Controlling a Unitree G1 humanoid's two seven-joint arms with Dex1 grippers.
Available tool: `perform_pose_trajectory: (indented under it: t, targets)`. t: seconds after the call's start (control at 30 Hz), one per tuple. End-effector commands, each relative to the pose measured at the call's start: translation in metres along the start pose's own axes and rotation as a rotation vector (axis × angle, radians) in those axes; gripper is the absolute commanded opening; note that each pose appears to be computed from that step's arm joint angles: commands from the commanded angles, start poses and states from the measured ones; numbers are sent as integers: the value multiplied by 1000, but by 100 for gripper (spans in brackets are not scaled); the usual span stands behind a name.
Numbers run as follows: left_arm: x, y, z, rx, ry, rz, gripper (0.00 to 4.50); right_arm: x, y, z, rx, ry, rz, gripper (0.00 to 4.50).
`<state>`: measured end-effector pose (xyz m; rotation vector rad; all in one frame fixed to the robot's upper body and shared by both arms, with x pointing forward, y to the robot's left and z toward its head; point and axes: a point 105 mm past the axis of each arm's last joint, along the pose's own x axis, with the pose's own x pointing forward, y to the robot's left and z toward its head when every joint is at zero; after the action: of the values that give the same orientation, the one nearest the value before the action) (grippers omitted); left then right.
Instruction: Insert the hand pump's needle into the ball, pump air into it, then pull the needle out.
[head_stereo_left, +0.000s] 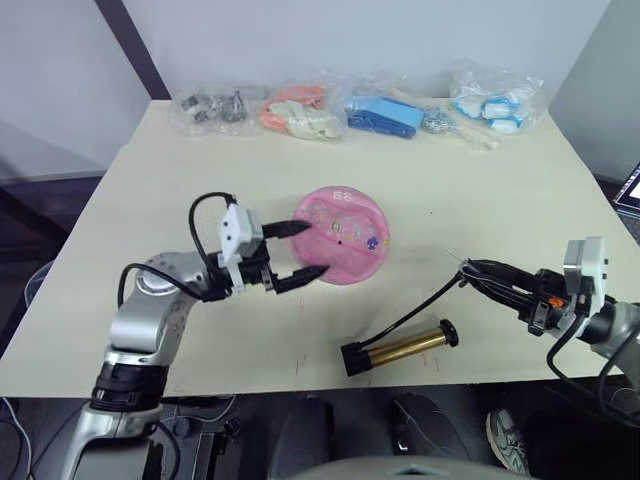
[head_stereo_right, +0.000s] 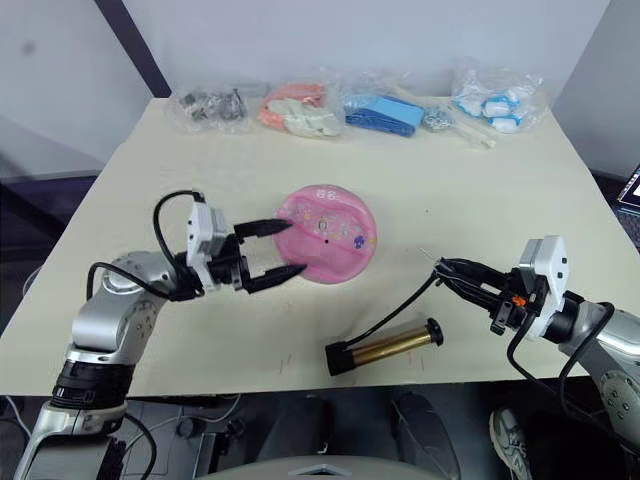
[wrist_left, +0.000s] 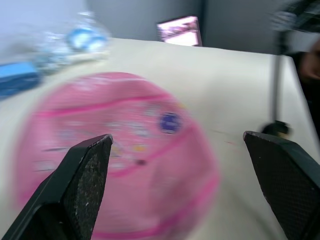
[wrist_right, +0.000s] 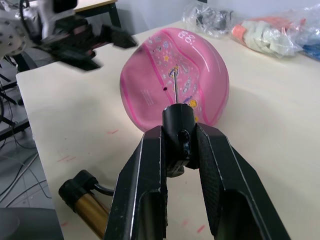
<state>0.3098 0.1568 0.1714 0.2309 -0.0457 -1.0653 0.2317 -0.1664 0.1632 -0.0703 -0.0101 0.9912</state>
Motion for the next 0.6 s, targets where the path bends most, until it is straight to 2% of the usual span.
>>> perform_pose_trajectory:
  t: [0.03,0.27,0.6]
  targets:
    - [-5,20,16,38,-13,74,446,1,1,8,-67,-29,7,35]
    - [9,49,19,64,69,162,446,3,2,8,-110,-47,3,35]
    - [33,55,10,59,188,129,446,4,8,2,-118,-55,-19,35]
